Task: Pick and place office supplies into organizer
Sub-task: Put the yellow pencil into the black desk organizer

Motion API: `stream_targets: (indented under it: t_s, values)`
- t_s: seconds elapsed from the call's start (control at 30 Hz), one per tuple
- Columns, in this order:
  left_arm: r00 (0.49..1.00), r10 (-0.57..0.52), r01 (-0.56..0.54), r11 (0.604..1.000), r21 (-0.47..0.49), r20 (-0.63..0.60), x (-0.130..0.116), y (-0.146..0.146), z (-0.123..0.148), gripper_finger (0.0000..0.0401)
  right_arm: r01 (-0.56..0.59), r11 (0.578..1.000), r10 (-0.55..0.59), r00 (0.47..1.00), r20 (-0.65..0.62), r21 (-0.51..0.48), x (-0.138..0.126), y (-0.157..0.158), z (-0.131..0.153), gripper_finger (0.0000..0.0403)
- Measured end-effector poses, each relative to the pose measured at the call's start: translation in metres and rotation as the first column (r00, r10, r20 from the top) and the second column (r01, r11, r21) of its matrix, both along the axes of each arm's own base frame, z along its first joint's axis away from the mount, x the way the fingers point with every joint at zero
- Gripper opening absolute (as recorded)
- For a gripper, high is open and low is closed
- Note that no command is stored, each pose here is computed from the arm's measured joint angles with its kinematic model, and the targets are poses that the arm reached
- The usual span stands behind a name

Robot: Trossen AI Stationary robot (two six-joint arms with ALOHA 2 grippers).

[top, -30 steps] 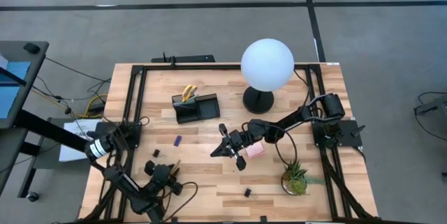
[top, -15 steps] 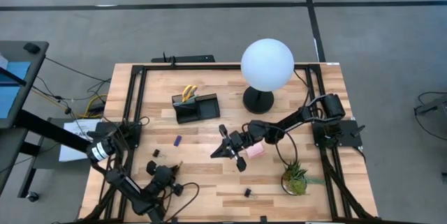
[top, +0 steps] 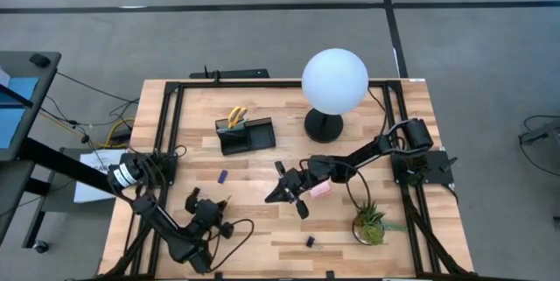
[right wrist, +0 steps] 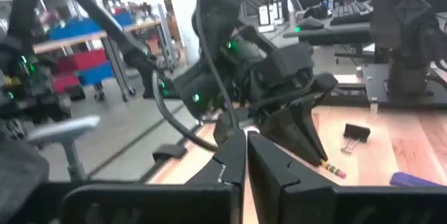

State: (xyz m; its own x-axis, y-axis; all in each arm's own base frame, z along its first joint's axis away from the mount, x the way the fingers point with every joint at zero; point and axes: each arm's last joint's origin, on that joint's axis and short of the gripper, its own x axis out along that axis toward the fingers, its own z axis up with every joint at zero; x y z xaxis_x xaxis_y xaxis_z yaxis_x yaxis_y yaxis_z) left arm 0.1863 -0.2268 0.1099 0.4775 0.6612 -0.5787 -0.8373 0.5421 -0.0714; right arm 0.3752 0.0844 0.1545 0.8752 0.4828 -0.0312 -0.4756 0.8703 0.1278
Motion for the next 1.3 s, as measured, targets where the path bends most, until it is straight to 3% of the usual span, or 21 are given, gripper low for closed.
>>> stream_targets:
  t_s: [0.17, 0.33, 0.43, 0.63, 0.8, 0.93, 1.07, 1.3]
  values:
    - [1.000, -0.008, 0.006, 0.998, 0.068, 0.028, 0.003, 0.006, 0.003, 0.0005, 0.118, 0.989, -0.117, 0.993, 0.018, -0.089, 0.006, 0.008, 0.004, 0.0054]
    - [0.999, -0.010, -0.001, 0.976, 0.218, 0.051, 0.012, 0.028, 0.022, 0.0005, 0.189, 0.979, -0.186, 0.981, 0.048, -0.076, 0.012, 0.006, 0.012, 0.0084]
    - [0.995, -0.042, 0.010, 0.945, 0.328, 0.091, 0.019, 0.047, 0.044, 0.0005, 0.198, 0.980, -0.196, 0.978, 0.071, -0.027, 0.014, 0.002, 0.017, 0.0087]
    - [0.973, -0.140, 0.017, 0.837, 0.547, 0.185, 0.016, 0.102, 0.082, 0.0004, 0.193, 0.981, -0.192, 0.978, 0.084, -0.006, 0.014, 0.001, 0.020, 0.0082]
    - [0.974, -0.014, -0.115, 0.831, 0.544, 0.227, -0.006, 0.156, 0.090, 0.0004, 0.191, 0.981, -0.189, 0.978, 0.088, -0.013, 0.014, 0.001, 0.020, 0.0079]
    - [0.966, 0.071, -0.198, 0.825, 0.530, 0.251, -0.027, 0.183, 0.094, 0.0004, 0.202, 0.979, -0.197, 0.975, 0.102, -0.039, 0.015, -0.003, 0.020, 0.0079]
    - [0.955, 0.126, -0.254, 0.817, 0.517, 0.270, -0.036, 0.197, 0.097, 0.0004, 0.231, 0.972, -0.225, 0.969, 0.104, -0.042, 0.017, -0.014, 0.020, 0.0079]
    - [0.962, 0.164, -0.261, 0.794, 0.549, 0.220, -0.029, 0.201, 0.094, 0.0004, 0.284, 0.958, -0.279, 0.955, 0.103, -0.042, 0.020, -0.036, 0.019, 0.0079]
